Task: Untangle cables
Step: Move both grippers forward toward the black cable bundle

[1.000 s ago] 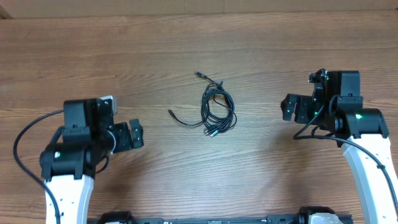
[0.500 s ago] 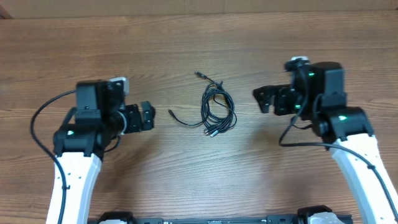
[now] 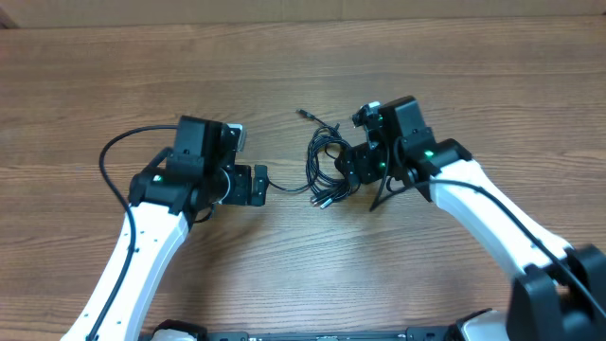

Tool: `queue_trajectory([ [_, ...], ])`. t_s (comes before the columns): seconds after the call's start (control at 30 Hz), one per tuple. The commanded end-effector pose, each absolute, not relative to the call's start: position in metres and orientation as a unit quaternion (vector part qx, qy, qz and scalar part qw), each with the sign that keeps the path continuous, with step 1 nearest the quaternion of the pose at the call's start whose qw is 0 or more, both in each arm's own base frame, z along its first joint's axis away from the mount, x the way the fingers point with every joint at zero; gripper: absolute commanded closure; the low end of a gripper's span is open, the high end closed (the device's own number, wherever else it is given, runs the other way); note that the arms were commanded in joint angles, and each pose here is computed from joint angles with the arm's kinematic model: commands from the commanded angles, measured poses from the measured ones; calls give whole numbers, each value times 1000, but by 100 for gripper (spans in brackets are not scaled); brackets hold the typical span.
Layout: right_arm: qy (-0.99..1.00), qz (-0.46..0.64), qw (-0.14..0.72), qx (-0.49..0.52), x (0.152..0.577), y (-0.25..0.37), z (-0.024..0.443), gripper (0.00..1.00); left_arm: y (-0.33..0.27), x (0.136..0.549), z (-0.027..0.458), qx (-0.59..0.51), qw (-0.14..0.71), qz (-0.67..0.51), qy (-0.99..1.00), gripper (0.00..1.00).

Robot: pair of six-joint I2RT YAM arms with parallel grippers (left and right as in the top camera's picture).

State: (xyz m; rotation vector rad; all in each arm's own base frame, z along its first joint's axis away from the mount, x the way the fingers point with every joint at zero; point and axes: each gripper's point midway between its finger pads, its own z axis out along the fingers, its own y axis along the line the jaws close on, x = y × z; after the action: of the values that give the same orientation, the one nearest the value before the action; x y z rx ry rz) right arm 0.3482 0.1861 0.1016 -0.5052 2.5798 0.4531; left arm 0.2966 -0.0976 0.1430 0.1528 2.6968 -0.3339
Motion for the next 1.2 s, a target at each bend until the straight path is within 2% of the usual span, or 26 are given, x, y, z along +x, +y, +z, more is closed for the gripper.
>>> queue_trajectory([
  [0.0, 942, 159, 231, -186, 360, 190, 89, 18, -106, 304, 142, 73, 208, -119, 968, 2],
  [0.23, 951, 154, 199, -180, 363, 192, 53, 19, -118, 306, 140, 89, 210, -124, 966, 3],
  [0.37, 953, 153, 190, -180, 365, 193, 40, 25, -125, 306, 142, 97, 214, -127, 964, 3],
  [0.43, 952, 155, 194, -178, 367, 194, 40, 41, -127, 305, 142, 99, 215, -129, 963, 3],
  [0.5, 954, 161, 198, -158, 370, 195, 42, 74, -128, 306, 142, 100, 216, -129, 963, 3],
  [0.53, 954, 165, 198, -151, 370, 196, 44, 85, -128, 306, 142, 100, 216, -129, 963, 3],
  [0.6, 955, 173, 196, -137, 371, 198, 48, 96, -128, 306, 142, 95, 217, -131, 963, 3],
  [0.73, 944, 230, 184, -145, 365, 217, 84, 96, -129, 309, 144, 92, 223, -133, 961, 3],
  [0.87, 924, 285, 195, -163, 364, 235, 155, 96, -132, 317, 148, 90, 240, -138, 957, 3],
  [1.0, 893, 327, 244, -189, 365, 247, 240, 96, -135, 327, 150, 68, 252, -147, 954, 0],
  [1.17, 858, 361, 297, -213, 364, 255, 300, 96, -136, 332, 141, 57, 244, -149, 957, 1],
])
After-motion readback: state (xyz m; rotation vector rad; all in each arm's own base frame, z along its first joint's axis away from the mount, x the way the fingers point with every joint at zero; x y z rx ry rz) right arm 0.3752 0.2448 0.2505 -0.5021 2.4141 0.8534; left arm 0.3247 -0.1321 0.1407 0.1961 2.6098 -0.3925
